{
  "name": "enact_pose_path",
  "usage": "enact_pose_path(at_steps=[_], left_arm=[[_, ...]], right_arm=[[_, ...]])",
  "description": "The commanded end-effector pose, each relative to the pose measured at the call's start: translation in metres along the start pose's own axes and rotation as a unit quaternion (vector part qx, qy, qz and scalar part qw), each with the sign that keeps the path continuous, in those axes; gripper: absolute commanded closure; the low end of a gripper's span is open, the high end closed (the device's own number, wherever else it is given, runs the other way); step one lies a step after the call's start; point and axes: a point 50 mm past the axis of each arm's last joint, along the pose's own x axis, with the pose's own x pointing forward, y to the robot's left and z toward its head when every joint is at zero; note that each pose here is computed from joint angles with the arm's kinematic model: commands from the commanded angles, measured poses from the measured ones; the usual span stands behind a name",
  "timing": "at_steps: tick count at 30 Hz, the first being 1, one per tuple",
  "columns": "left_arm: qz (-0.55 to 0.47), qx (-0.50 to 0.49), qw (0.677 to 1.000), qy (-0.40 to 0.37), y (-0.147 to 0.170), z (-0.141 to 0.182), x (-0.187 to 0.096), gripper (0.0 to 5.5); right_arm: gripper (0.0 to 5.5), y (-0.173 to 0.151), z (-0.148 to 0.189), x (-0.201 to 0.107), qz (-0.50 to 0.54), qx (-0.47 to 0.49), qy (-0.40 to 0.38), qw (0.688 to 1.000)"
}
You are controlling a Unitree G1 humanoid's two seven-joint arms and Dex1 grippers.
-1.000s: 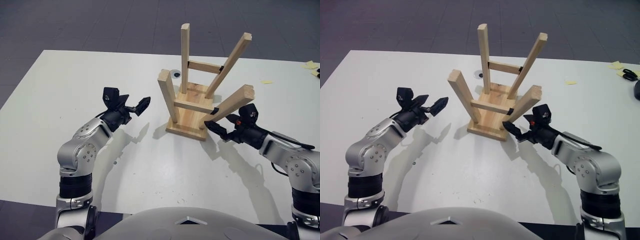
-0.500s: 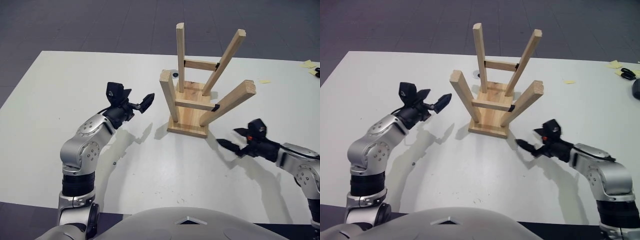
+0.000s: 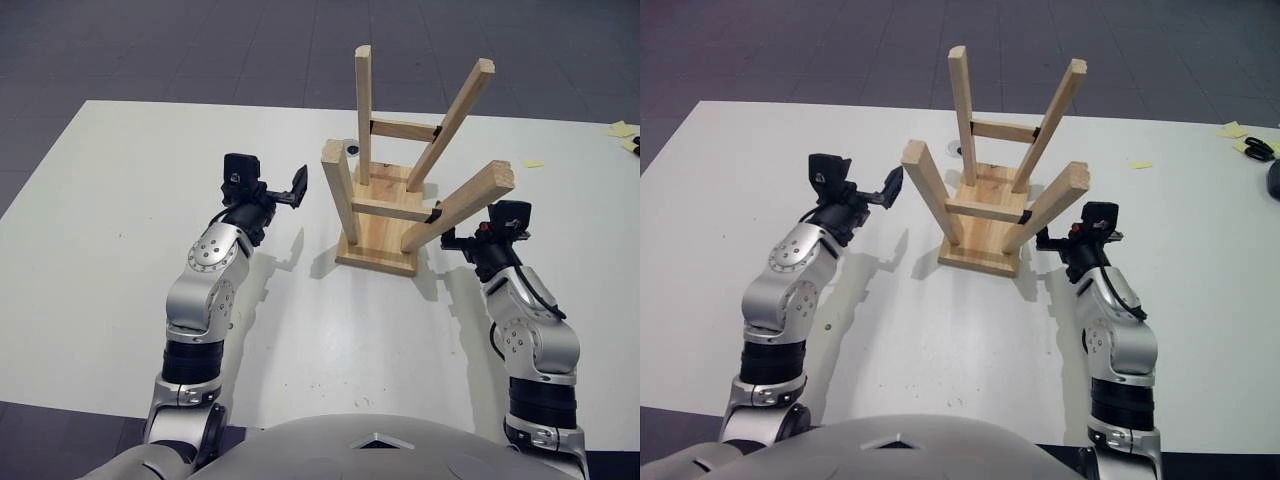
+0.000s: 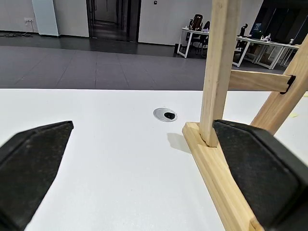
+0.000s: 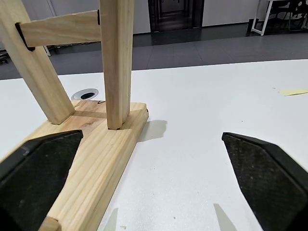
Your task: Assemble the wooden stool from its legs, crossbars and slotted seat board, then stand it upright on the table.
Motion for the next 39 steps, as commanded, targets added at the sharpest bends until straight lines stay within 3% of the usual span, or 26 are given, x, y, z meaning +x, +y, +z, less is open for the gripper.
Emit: enact_pose_path(at_steps=[1, 5, 8, 11, 14, 17, 20, 26, 30, 33, 36, 39], left_arm=[[0.046, 0.038, 0.998, -0.008, 0.02, 0.003, -0.006, 0.12], [0.109, 0.058, 0.992, -0.034, 0.034, 0.009, -0.016, 0.12], [0.103, 0.049, 0.993, -0.032, 0.021, 0.002, -0.016, 0.12], [0.014, 0.027, 1.0, 0.001, -0.01, -0.009, -0.007, 0.12], [-0.172, 0.019, 0.985, 0.013, -0.063, -0.002, -0.005, 0.12], [-0.264, 0.043, 0.963, 0.024, -0.083, 0.005, -0.012, 0.12], [-0.226, 0.023, 0.973, 0.03, -0.063, 0.004, -0.014, 0.12], [0.0, 0.051, 0.996, 0.07, 0.018, -0.026, -0.015, 0.12], [0.033, 0.039, 0.998, 0.029, 0.029, -0.013, -0.01, 0.12], [0.058, 0.027, 0.998, -0.017, 0.039, 0.008, -0.004, 0.12], [0.123, 0.038, 0.989, -0.065, 0.073, 0.036, -0.004, 0.12], [0.148, 0.053, 0.983, -0.091, 0.095, 0.057, -0.006, 0.12]], right_arm=[[0.1, -0.031, 0.014, -0.01, -0.095, -0.004, -0.044, 0.995], [0.1, -0.053, 0.024, -0.024, -0.189, 0.025, -0.078, 0.979], [0.1, -0.036, 0.022, -0.021, -0.177, 0.076, -0.072, 0.979], [0.1, 0.001, 0.017, -0.008, -0.1, 0.125, -0.037, 0.986], [0.1, 0.056, 0.013, -0.006, 0.065, 0.129, 0.029, 0.989], [0.1, 0.062, 0.017, -0.01, 0.099, 0.119, 0.039, 0.987], [0.1, 0.05, 0.019, -0.01, 0.078, 0.115, 0.04, 0.99], [0.1, 0.031, 0.012, -0.014, 0.026, 0.097, 0.048, 0.994], [0.1, 0.025, 0.017, -0.008, 0.001, 0.085, 0.032, 0.996], [0.1, 0.049, 0.017, -0.013, 0.137, 0.08, 0.07, 0.985], [0.1, 0.079, 0.014, -0.03, 0.309, 0.053, 0.122, 0.942], [0.1, 0.092, 0.01, -0.044, 0.386, 0.038, 0.161, 0.908]])
